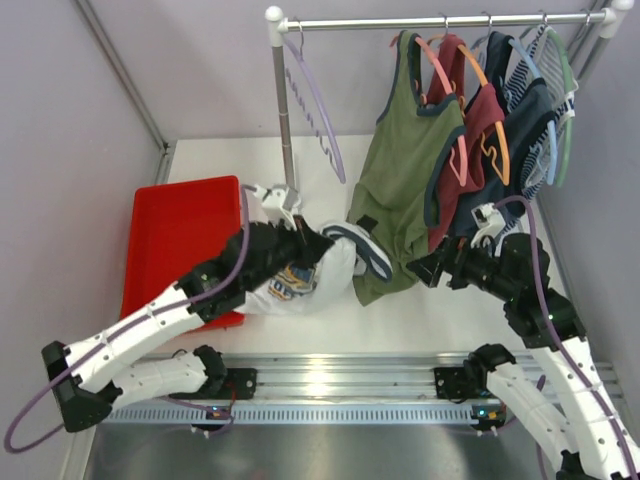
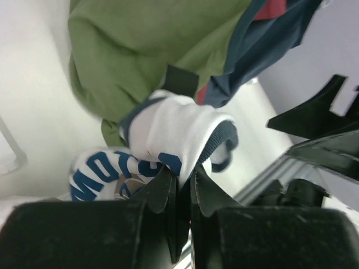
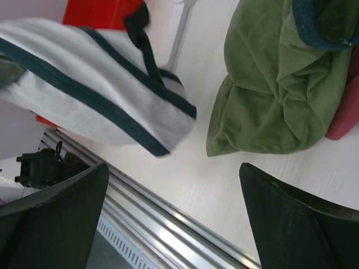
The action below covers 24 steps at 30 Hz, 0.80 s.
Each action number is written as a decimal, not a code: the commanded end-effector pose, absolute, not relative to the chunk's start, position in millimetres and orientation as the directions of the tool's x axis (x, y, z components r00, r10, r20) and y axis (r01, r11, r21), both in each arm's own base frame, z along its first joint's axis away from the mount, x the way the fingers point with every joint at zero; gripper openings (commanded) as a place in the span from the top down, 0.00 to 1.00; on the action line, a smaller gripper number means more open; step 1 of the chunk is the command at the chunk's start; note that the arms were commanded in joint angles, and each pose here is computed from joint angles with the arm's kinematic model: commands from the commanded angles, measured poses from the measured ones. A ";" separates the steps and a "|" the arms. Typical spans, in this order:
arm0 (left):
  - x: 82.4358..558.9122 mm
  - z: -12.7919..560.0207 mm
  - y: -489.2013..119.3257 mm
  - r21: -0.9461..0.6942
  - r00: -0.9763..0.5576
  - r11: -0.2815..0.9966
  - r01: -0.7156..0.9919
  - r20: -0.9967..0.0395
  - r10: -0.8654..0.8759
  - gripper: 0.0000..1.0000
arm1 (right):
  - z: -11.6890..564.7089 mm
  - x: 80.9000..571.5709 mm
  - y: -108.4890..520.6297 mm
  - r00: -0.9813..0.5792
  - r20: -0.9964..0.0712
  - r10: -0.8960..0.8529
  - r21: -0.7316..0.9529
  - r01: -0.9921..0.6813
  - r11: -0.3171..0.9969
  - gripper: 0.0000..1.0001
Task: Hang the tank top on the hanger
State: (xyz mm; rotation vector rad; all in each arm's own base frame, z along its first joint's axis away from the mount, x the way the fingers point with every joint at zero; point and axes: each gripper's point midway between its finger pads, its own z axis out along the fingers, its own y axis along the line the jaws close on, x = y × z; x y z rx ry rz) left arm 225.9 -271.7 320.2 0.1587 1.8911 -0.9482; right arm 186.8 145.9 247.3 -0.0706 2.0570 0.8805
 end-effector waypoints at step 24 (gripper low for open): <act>54.8 59.2 -277.3 -0.363 -0.706 0.854 0.372 -0.708 0.007 0.75 | 97.5 146.1 191.0 -0.820 -0.492 0.292 0.652 -0.125 0.748 0.01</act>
